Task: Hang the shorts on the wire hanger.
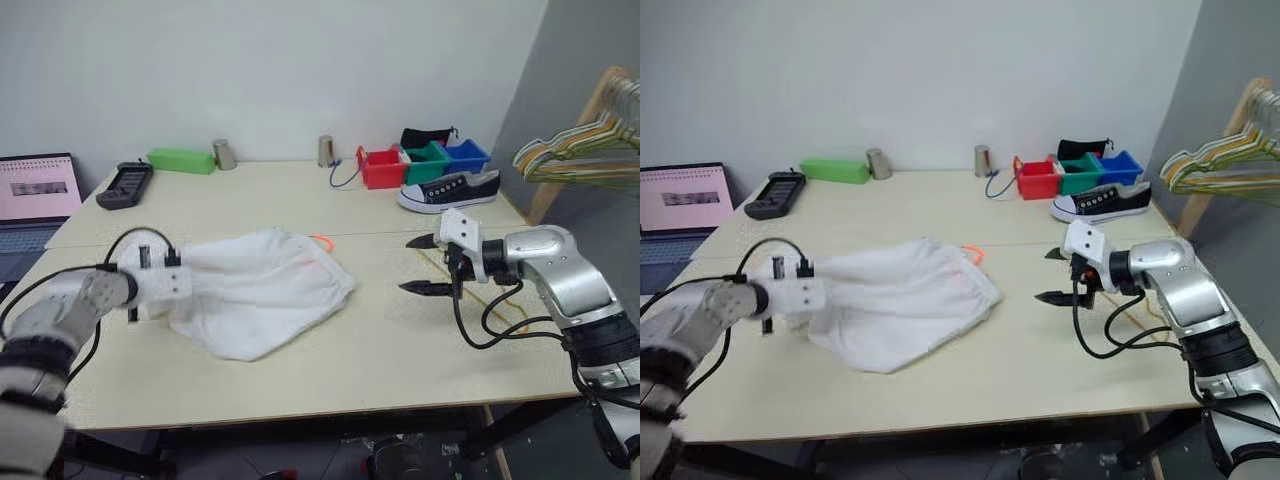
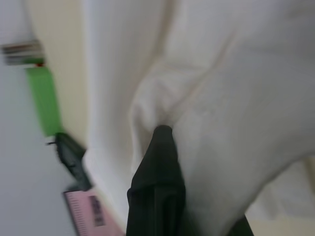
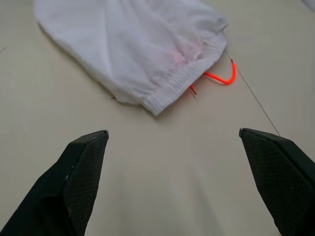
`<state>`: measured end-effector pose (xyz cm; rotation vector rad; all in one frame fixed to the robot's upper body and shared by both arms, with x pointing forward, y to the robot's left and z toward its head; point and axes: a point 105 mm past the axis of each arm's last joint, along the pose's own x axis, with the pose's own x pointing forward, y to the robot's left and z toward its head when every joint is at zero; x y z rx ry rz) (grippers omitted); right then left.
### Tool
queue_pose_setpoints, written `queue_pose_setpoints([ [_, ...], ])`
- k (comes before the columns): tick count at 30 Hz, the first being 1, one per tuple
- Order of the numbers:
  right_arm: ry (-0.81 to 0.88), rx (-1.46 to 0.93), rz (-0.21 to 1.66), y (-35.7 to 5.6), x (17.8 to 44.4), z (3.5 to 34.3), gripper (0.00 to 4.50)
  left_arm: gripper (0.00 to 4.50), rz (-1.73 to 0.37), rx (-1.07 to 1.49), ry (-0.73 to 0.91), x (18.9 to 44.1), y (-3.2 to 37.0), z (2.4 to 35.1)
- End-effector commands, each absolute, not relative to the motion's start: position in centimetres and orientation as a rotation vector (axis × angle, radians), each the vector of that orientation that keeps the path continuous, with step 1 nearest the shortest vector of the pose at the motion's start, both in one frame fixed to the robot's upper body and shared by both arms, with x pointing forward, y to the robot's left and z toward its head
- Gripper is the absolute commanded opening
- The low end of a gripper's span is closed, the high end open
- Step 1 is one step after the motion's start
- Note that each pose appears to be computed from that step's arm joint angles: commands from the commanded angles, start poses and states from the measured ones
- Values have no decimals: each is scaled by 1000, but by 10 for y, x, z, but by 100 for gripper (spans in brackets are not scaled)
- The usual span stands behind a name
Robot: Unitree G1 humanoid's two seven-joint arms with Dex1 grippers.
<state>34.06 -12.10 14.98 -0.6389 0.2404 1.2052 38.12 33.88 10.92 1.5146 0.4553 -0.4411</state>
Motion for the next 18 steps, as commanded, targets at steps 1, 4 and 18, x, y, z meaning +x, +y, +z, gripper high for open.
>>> queue_pose_setpoints([
  [1,163,-751,1182,-114,353,160,450,1,-441,1473,370,394,325,116],
  [4,132,-869,1211,-103,357,150,450,1,-552,1405,375,388,314,106],
  [18,-46,-1180,1422,-40,366,112,450,294,-656,1292,531,331,355,121],
])
